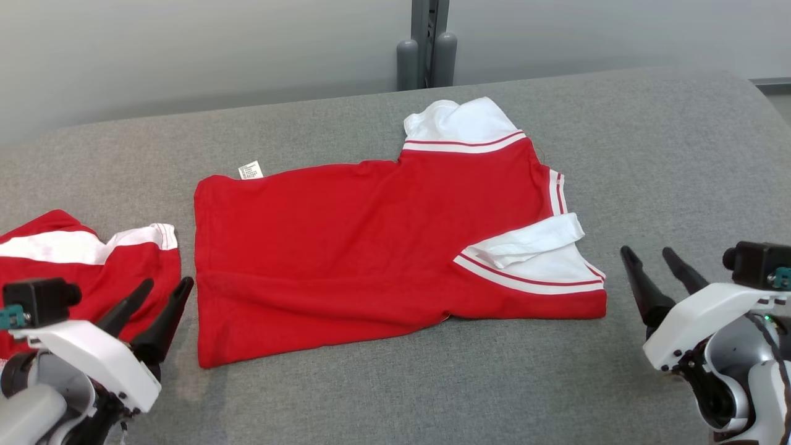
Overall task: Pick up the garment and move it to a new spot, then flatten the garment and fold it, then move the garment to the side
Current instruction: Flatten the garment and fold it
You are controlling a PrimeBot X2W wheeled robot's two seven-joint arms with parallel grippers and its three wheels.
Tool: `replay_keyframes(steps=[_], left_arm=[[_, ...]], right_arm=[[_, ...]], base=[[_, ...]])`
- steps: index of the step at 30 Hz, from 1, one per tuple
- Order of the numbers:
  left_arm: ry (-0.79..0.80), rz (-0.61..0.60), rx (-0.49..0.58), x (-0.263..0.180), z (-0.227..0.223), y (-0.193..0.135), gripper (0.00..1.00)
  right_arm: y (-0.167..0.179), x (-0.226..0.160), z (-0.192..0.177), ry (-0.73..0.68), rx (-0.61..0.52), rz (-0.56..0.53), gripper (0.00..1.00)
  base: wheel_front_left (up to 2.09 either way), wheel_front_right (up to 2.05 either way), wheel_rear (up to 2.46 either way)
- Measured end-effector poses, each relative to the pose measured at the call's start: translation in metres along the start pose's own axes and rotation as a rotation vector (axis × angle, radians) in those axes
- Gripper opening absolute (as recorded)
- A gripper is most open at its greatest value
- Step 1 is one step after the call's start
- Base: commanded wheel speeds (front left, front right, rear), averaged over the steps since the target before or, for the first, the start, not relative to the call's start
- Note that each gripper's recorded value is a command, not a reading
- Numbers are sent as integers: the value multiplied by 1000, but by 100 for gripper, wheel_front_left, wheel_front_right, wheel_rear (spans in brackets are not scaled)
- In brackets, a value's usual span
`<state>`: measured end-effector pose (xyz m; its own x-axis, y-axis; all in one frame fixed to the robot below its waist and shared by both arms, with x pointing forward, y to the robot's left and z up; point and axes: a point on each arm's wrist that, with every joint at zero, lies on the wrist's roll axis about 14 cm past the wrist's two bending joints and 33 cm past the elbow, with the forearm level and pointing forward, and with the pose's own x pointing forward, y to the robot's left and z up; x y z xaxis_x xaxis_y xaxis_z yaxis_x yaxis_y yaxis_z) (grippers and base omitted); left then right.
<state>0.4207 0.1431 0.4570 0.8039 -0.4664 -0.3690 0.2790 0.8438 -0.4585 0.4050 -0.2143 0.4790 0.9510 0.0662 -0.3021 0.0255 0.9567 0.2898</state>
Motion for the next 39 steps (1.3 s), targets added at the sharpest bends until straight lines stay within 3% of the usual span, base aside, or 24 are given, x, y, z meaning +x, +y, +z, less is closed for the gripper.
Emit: replay_keyframes(steps=[10,28,29,30,31,32,33,39], left_arm=[[76,93,47,-9,-51,14,100],[325,93,39,4,-107,22,100],[326,94,39,4,-107,22,97],[327,97,40,5,-107,23,45],[331,98,40,5,-108,24,9],[332,99,41,5,-108,24,0],[334,95,42,6,-108,23,0],[319,77,51,5,-105,17,0]], right_arm=[[-11,13,-68,242,64,-53,100],[2,36,-100,390,102,-31,100],[3,37,-100,389,101,-29,96],[4,37,-100,389,103,-27,68],[4,37,-101,389,103,-25,43],[5,37,-100,385,102,-22,22],[7,37,-101,387,100,-18,0],[11,35,-94,359,103,-2,0]], base=[[0,0,0],[0,0,0],[0,0,0],[0,0,0],[0,0,0],[0,0,0],[0,0,0],[0,0,0]])
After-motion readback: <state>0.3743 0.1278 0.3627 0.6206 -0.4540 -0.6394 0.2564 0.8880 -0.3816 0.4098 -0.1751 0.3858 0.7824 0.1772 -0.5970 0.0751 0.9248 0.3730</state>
